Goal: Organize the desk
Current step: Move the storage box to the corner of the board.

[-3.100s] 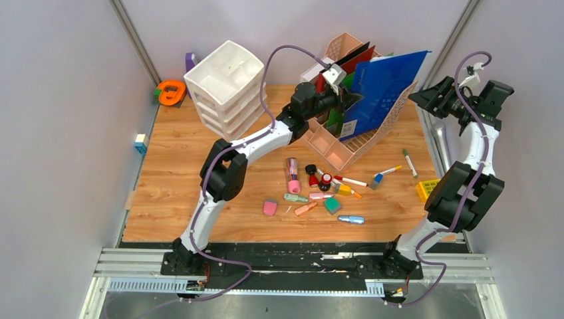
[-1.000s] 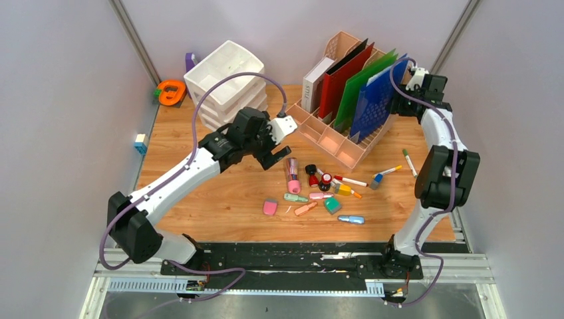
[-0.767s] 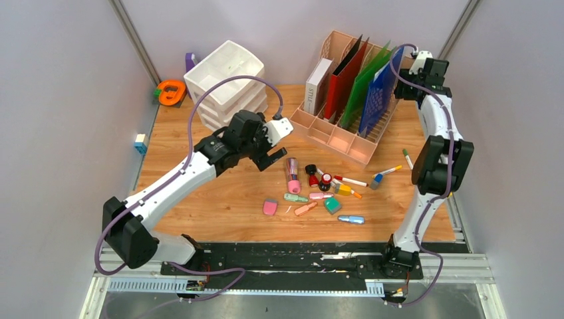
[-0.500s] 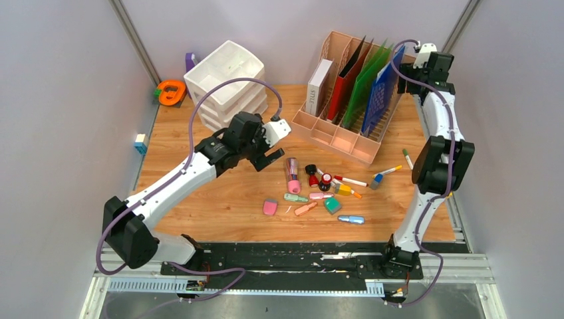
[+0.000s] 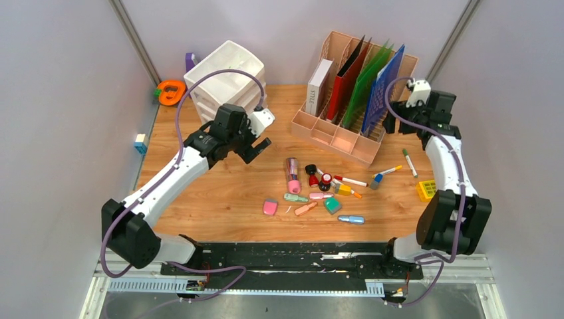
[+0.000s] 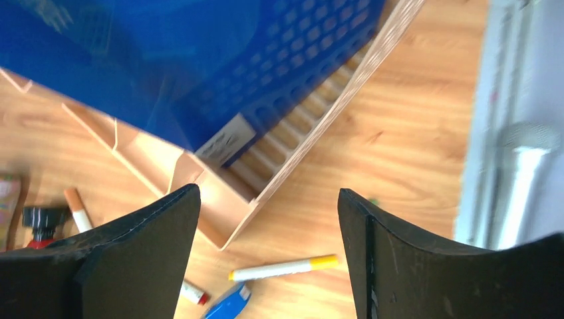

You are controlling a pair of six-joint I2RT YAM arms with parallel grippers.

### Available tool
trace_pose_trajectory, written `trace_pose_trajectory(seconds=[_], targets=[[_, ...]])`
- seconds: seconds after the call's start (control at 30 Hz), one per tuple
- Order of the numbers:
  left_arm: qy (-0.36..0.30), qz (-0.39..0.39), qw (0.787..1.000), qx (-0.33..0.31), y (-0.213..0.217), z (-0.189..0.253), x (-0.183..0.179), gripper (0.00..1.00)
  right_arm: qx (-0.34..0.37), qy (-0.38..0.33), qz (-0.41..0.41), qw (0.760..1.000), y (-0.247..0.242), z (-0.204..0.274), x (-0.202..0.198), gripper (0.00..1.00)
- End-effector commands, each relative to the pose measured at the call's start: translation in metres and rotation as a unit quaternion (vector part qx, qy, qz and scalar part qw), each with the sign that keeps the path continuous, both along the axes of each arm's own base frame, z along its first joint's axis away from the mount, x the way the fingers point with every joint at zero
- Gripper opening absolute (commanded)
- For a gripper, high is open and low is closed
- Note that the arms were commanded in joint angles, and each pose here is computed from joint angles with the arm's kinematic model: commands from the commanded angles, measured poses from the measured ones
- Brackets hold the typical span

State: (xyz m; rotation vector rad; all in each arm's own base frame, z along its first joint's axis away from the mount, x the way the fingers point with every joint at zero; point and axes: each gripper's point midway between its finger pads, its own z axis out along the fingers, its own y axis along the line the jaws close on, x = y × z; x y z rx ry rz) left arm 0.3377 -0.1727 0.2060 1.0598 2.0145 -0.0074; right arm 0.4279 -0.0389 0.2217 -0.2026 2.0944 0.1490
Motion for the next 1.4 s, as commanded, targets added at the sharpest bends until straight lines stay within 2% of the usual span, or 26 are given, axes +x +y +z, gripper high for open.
trace_pose_trajectory(seconds=[0.0, 0.27, 0.37, 0.5, 0.73, 0.9, 0.97, 1.03, 1.23, 1.37], targets=[[-0.032, 0.004, 0.999, -0.039, -0.003, 0.035, 0.003, 1.0, 0.028, 0.046, 0.027, 0.998, 0.025, -0.053, -0.016, 0.76], [-0.039, 0.016, 0.998, -0.039, 0.006, 0.036, 0.003, 1.0, 0.004, 0.133, -0.006, 0.991, 0.029, -0.127, -0.01, 0.71], [-0.044, 0.019, 0.998, -0.039, 0.01, 0.038, 0.003, 1.0, -0.017, 0.146, -0.024, 0.989, 0.02, -0.139, -0.002, 0.59], [-0.047, 0.022, 0.998, -0.04, 0.013, 0.04, 0.002, 1.0, -0.046, 0.143, -0.052, 0.987, 0.002, -0.139, 0.016, 0.42], [-0.056, 0.03, 0.998, -0.028, 0.021, 0.039, 0.002, 1.0, -0.065, 0.123, -0.09, 0.986, -0.036, -0.123, 0.056, 0.3], [-0.053, 0.039, 0.998, -0.017, 0.029, 0.033, -0.001, 1.0, -0.077, 0.11, -0.11, 0.985, -0.064, -0.11, 0.077, 0.27], [-0.055, 0.043, 0.997, -0.016, 0.033, 0.034, -0.002, 1.0, -0.08, 0.106, -0.115, 0.985, -0.074, -0.107, 0.081, 0.28], [-0.058, 0.047, 0.997, -0.015, 0.036, 0.035, -0.003, 1.0, -0.078, 0.101, -0.115, 0.985, -0.079, -0.102, 0.084, 0.33], [-0.058, 0.081, 0.995, -0.017, 0.055, 0.041, -0.001, 1.0, -0.049, 0.066, -0.094, 0.992, -0.067, -0.065, 0.071, 0.63], [-0.058, 0.124, 0.99, -0.031, 0.079, 0.051, 0.004, 1.0, -0.013, 0.044, -0.054, 0.998, -0.041, -0.035, 0.049, 0.72]])
